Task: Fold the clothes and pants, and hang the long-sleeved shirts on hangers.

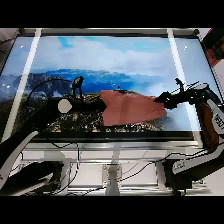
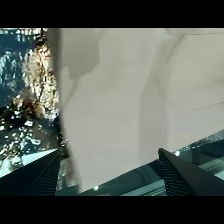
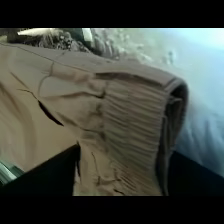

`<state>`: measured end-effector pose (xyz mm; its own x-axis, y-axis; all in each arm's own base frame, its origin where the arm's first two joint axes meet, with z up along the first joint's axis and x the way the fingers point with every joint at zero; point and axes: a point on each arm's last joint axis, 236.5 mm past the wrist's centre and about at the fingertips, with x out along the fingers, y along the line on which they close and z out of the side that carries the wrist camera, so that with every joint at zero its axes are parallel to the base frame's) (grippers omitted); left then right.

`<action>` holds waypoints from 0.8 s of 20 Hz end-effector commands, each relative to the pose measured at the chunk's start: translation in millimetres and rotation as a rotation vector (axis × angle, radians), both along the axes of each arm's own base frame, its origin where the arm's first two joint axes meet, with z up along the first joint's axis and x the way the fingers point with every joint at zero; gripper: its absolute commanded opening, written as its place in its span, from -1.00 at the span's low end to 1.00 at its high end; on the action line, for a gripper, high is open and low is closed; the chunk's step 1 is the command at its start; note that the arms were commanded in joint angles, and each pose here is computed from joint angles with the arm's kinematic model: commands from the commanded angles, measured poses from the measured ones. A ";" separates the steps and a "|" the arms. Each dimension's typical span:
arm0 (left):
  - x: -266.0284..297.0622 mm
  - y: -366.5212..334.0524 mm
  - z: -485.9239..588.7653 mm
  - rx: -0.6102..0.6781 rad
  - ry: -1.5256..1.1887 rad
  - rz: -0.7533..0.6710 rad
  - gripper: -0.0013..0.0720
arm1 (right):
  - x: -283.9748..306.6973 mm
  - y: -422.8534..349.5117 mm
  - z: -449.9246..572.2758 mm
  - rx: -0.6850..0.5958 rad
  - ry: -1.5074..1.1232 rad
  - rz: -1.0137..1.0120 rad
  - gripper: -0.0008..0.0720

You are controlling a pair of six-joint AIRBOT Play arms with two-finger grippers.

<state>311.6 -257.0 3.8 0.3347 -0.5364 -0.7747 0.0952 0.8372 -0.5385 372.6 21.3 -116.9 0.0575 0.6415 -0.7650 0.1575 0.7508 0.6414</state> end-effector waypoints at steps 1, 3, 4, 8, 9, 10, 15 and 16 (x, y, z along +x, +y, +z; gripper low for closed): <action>0.6 0.3 0.3 0.000 -0.002 0.001 0.98 | -1.3 34.1 -0.9 0.043 -0.014 0.088 0.27; 0.6 0.3 0.5 0.011 -0.019 -0.023 0.98 | 3.6 46.6 10.5 0.105 -0.023 0.066 -0.62; 0.6 0.3 0.5 0.021 -0.035 -0.047 0.98 | 7.6 51.8 19.4 0.139 -0.036 0.050 -0.85; 4.5 3.5 14.3 0.067 -0.165 -0.170 0.92 | 31.7 58.9 74.6 0.178 -0.197 0.031 -0.93; 8.8 8.2 22.6 0.071 -0.203 -0.175 0.71 | 42.0 53.9 92.5 0.147 -0.263 0.024 -0.93; 14.1 14.8 33.8 0.074 -0.244 -0.174 0.62 | 55.5 45.0 113.1 0.107 -0.342 0.003 -0.93; 33.1 62.4 107.3 0.098 -0.489 -0.124 0.62 | 121.2 -64.3 225.7 -0.149 -0.678 -0.357 -0.93; 34.5 75.2 123.8 0.104 -0.536 -0.096 0.62 | 124.2 -99.2 244.6 -0.206 -0.714 -0.464 -0.93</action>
